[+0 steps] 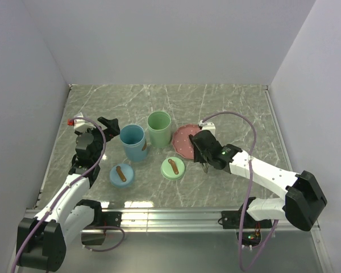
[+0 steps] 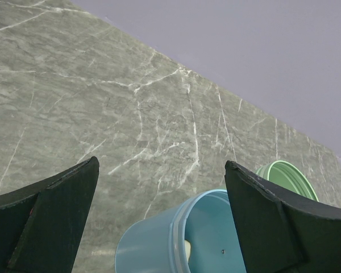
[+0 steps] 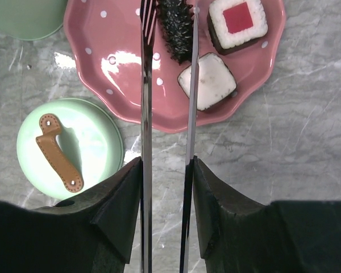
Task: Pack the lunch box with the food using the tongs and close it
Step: Pick up the food using the clamp, then place the food into the lunch box
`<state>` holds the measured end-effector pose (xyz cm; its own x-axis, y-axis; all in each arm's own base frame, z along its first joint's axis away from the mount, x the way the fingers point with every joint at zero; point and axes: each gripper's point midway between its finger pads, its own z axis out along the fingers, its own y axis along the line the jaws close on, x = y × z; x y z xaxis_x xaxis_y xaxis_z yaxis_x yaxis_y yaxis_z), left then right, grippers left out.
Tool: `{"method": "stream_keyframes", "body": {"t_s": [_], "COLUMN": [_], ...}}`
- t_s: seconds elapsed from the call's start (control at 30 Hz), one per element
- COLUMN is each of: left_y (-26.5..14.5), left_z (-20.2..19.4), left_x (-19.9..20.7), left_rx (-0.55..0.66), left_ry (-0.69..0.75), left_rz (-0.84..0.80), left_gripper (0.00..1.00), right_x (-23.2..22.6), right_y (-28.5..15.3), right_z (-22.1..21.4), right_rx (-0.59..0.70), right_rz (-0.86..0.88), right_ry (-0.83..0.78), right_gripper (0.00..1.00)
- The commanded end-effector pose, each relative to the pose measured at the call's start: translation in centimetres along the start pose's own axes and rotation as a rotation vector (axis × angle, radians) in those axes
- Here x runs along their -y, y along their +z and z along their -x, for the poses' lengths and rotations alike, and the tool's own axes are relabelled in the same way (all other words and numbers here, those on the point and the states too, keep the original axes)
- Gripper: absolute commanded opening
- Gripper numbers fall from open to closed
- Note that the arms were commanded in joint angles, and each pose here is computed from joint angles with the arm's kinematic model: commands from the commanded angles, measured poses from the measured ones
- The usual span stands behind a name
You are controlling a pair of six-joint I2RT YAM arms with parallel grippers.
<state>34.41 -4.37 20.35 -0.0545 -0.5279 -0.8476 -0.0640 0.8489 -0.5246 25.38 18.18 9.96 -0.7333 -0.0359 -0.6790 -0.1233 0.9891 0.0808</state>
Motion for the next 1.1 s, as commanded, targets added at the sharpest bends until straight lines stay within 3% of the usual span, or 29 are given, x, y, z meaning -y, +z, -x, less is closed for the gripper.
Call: {"method": "stream_keyframes", "body": {"t_s": [0.0, 0.17, 0.27, 0.43, 0.83, 1.07], "left_y": [0.1, 0.1, 0.1, 0.1, 0.3, 0.3], "left_z": [1.1, 1.0, 1.0, 1.0, 1.1, 1.1], "left_x": [0.9, 0.9, 0.9, 0.8, 0.7, 0.8], "left_rx": [0.038, 0.037, 0.038, 0.036, 0.037, 0.036], "left_ry": [-0.022, -0.022, -0.024, -0.022, -0.018, -0.017], "left_rz": [-0.036, -0.038, -0.036, -0.033, -0.026, -0.028], "left_gripper": [1.0, 1.0, 1.0, 1.0, 0.99, 1.0], "right_x": [0.4, 0.2, 0.0, -0.5, -1.6, -4.6], "right_y": [0.0, 0.3, 0.3, -0.3, -5.2, -7.5], "right_z": [-0.4, -0.8, -0.4, 1.4, 10.2, 14.4], "right_rx": [-0.004, -0.021, -0.015, 0.015, 0.198, 0.279], "right_rz": [-0.008, -0.001, 0.007, 0.013, 0.023, 0.121], "right_ry": [0.026, 0.016, 0.013, 0.001, -0.028, -0.061], "right_gripper": [0.46, 0.27, 0.22, 0.21, 0.21, 0.22]}}
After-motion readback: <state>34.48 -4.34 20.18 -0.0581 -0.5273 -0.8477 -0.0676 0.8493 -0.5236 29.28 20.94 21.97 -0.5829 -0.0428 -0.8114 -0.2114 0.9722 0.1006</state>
